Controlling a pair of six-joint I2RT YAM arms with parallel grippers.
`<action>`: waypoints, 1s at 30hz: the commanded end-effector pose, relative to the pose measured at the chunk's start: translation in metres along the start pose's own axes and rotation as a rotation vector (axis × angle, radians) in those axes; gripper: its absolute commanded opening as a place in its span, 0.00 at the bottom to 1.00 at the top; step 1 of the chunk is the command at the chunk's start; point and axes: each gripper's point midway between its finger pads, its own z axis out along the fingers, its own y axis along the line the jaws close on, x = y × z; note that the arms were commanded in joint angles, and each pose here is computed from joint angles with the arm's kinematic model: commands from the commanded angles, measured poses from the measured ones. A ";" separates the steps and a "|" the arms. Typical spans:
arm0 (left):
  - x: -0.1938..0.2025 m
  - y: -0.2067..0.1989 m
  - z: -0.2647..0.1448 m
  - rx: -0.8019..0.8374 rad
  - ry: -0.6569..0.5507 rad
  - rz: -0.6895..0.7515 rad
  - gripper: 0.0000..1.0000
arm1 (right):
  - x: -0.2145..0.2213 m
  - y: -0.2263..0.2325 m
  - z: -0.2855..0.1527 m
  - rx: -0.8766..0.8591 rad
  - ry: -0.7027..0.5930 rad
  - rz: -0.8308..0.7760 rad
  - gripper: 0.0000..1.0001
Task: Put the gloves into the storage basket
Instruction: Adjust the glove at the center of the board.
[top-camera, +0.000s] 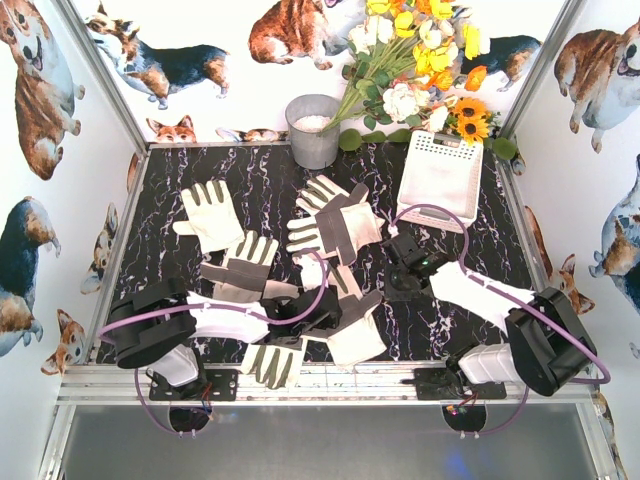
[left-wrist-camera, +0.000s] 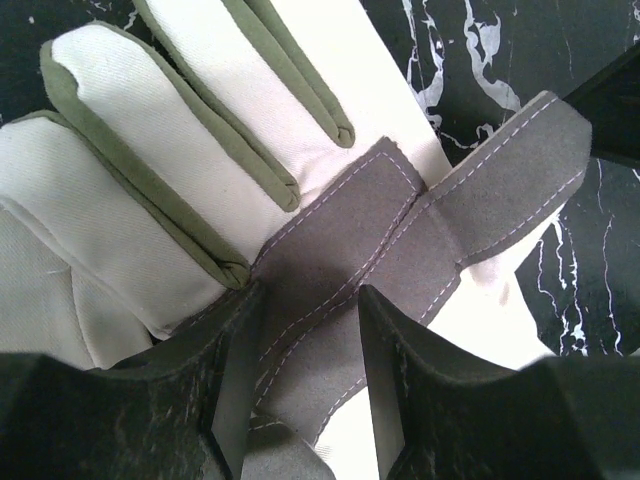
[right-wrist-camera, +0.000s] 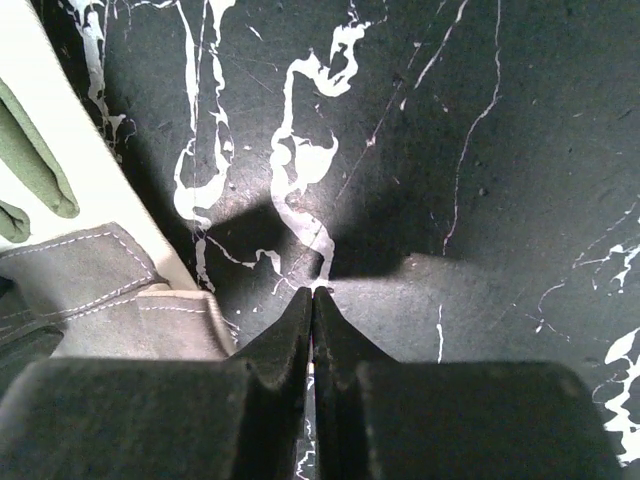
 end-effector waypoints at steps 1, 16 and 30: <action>0.023 0.034 -0.004 -0.088 0.074 0.037 0.38 | -0.006 -0.002 -0.010 0.015 -0.029 0.002 0.00; -0.011 -0.008 -0.021 0.007 0.004 0.004 0.46 | -0.016 0.055 -0.090 -0.388 -0.207 0.070 0.46; 0.003 -0.002 -0.014 -0.029 0.032 -0.007 0.46 | 0.009 0.059 -0.042 -0.388 -0.047 0.100 0.55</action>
